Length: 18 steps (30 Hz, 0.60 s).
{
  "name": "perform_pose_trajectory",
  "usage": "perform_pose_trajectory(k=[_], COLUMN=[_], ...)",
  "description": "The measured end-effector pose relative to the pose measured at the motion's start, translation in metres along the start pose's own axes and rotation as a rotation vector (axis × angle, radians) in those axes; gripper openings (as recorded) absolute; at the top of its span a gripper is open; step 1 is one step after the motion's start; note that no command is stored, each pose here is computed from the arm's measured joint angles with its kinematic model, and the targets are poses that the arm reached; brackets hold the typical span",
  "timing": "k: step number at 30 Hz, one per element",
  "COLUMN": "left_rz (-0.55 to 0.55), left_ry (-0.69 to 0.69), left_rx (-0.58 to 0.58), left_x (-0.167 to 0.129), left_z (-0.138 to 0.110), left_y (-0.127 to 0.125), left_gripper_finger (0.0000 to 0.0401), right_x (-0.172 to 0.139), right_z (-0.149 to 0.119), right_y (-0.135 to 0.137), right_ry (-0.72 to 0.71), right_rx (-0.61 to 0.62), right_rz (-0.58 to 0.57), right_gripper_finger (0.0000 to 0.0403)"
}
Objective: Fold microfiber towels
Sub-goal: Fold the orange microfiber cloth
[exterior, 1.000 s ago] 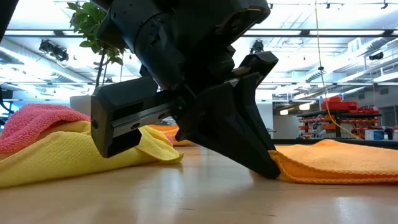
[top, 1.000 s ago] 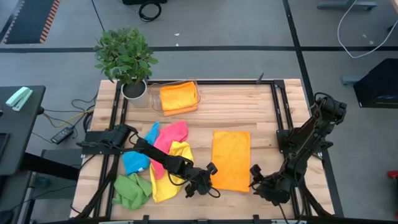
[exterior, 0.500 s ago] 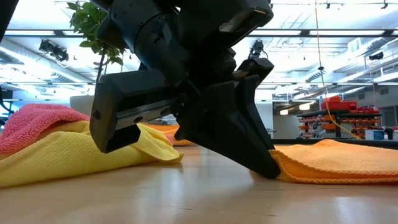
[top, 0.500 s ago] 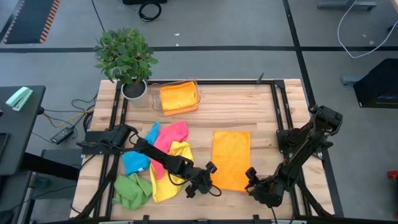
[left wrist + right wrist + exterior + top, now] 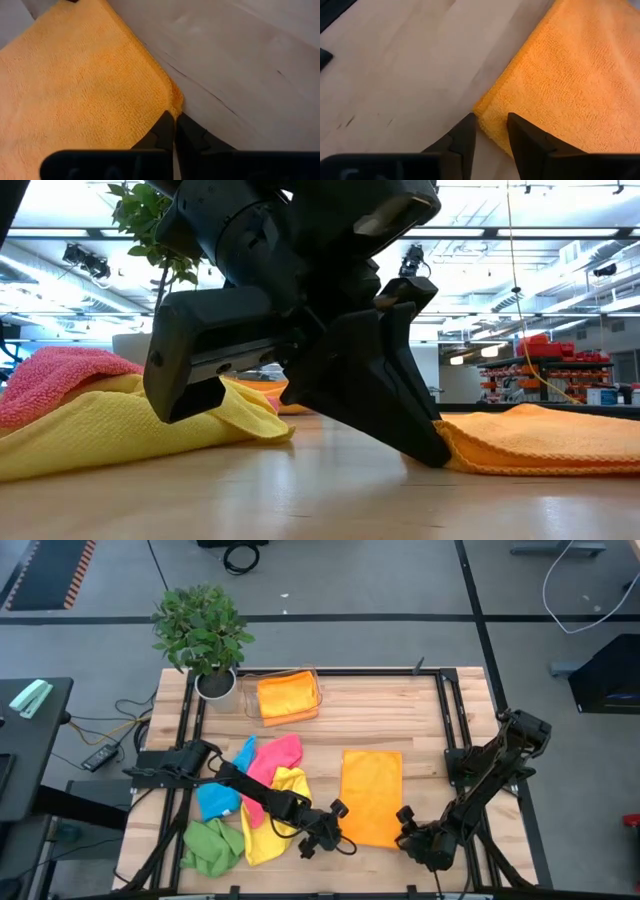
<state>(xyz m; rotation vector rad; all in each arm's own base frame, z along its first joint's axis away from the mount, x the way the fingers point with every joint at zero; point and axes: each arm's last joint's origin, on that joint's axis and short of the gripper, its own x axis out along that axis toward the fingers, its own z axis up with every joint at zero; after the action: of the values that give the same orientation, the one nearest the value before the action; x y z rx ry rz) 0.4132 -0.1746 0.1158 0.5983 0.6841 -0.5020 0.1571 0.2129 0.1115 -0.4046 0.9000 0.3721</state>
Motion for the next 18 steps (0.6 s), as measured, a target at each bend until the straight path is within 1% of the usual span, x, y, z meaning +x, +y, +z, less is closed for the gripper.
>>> perform_pose_trajectory(k=[3, 5, 7, 10, 12, 15, 18], left_rz=[0.0, 0.0, 0.0, 0.002, 0.004, 0.003, -0.03], left_ry=[0.0, 0.0, 0.001, -0.002, -0.003, -0.003, -0.026], left_rx=[-0.03, -0.073, -0.133, -0.243, -0.275, -0.322, -0.422], left_x=[0.0, 0.0, 0.0, 0.0001, 0.0002, 0.0002, -0.0041], left_z=[-0.0001, -0.0001, -0.0001, -0.0008, -0.0011, -0.0011, 0.0013], left_y=[0.0, 0.0, 0.0, 0.0023, 0.003, 0.003, 0.0076], left_gripper_finger=[0.0025, 0.0021, 0.0011, 0.001, 0.0014, 0.0009, 0.0008], right_x=[-0.0007, -0.0011, -0.0014, -0.0014, -0.0014, -0.0019, -0.0061], right_z=[-0.0003, 0.0, 0.0003, 0.0006, 0.0006, 0.0008, 0.003], right_y=[0.0016, 0.003, 0.0038, 0.0039, 0.0038, 0.0037, 0.0027], right_ry=[-0.003, -0.01, -0.015, -0.017, -0.016, -0.016, -0.03], right_rx=[0.016, 0.038, 0.076, 0.163, 0.217, 0.313, 0.429], right_rz=[0.004, 0.01, 0.013, 0.015, 0.015, 0.016, 0.026], right_gripper_finger=[0.0098, 0.0075, 0.0049, 0.0016, 0.0006, 0.0005, 0.0004])
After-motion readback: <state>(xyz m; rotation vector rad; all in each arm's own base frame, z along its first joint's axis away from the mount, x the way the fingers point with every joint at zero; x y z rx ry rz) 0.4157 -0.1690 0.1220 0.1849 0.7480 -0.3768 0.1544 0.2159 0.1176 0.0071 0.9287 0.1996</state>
